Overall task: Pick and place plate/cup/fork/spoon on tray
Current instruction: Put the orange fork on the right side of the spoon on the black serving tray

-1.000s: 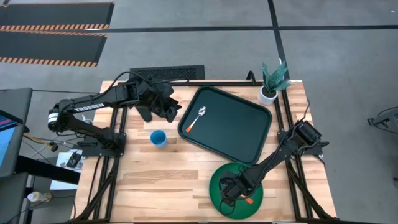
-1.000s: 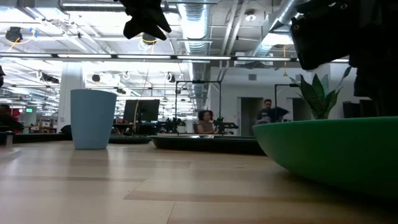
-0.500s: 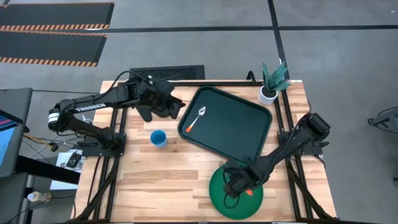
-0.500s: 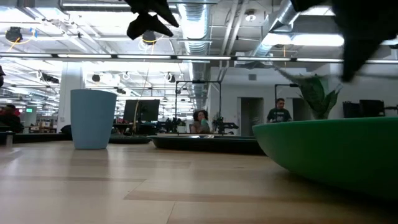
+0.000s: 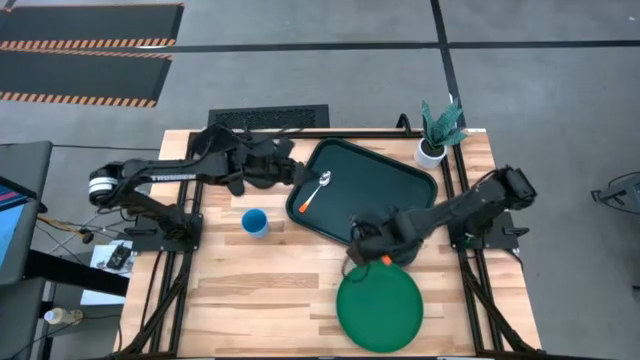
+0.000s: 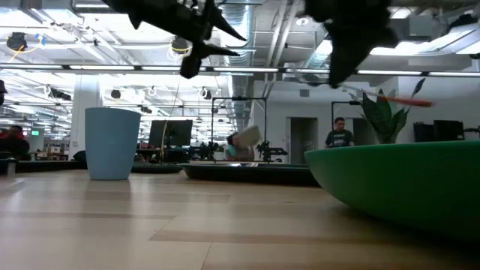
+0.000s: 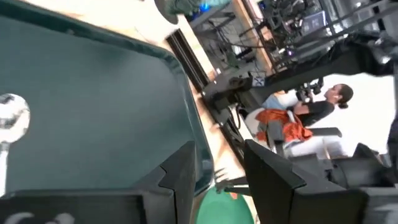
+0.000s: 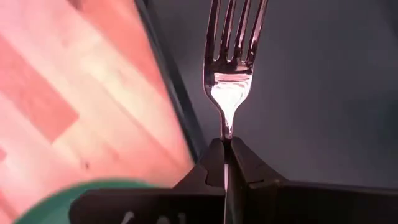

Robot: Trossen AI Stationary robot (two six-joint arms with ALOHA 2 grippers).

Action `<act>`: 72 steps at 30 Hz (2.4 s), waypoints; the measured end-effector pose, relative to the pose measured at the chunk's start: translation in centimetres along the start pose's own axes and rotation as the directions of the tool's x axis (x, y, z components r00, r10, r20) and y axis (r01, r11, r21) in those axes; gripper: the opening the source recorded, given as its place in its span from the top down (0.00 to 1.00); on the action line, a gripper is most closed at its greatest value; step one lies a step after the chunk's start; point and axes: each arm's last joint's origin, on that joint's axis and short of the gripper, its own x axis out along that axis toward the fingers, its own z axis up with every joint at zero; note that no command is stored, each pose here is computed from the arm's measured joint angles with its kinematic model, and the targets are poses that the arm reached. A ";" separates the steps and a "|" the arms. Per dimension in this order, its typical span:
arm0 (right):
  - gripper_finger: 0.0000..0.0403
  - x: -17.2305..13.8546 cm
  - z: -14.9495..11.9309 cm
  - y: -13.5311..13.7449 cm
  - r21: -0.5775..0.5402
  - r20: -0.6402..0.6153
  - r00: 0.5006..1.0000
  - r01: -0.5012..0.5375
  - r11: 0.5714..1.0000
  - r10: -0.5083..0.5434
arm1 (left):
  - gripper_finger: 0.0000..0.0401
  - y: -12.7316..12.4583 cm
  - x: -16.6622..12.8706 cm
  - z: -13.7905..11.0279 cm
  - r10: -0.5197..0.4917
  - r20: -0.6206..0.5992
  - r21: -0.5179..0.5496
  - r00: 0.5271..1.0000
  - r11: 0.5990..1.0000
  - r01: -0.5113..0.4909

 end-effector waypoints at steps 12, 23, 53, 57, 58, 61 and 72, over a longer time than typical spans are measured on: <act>0.97 2.6 4.4 -1.7 0.037 0.047 0.999 0.007 0.999 -0.009 | 0.70 1.1 3.3 -1.4 0.095 0.011 0.080 0.995 0.992 -0.095; 0.97 3.2 6.0 -2.0 0.061 0.074 0.996 -0.048 0.997 0.044 | 0.70 1.8 6.5 -3.3 0.065 0.000 0.107 0.998 0.992 -0.064; 0.94 3.8 7.7 -3.0 0.098 0.131 0.991 -0.045 0.994 0.032 | 0.73 1.3 6.2 -3.4 0.120 0.113 0.144 0.986 0.980 -0.136; 0.95 3.8 7.7 -2.9 0.099 0.131 0.991 -0.047 0.994 0.034 | 0.82 1.3 6.2 -3.4 0.122 0.115 0.163 0.986 0.977 -0.140; 0.95 3.8 7.7 -2.9 0.099 0.131 0.991 -0.048 0.994 0.035 | 0.86 1.3 6.2 -3.4 0.123 0.115 0.164 0.986 0.976 -0.141; 0.94 3.7 7.7 -2.9 0.099 0.131 0.991 -0.049 0.994 0.036 | 0.96 1.3 6.2 -3.4 0.131 0.129 0.186 0.983 0.970 -0.154; 0.77 3.2 7.4 -2.7 0.065 0.118 0.991 -0.069 0.995 0.061 | 1.00 2.4 6.0 -2.4 0.123 0.045 0.329 0.991 0.935 -0.131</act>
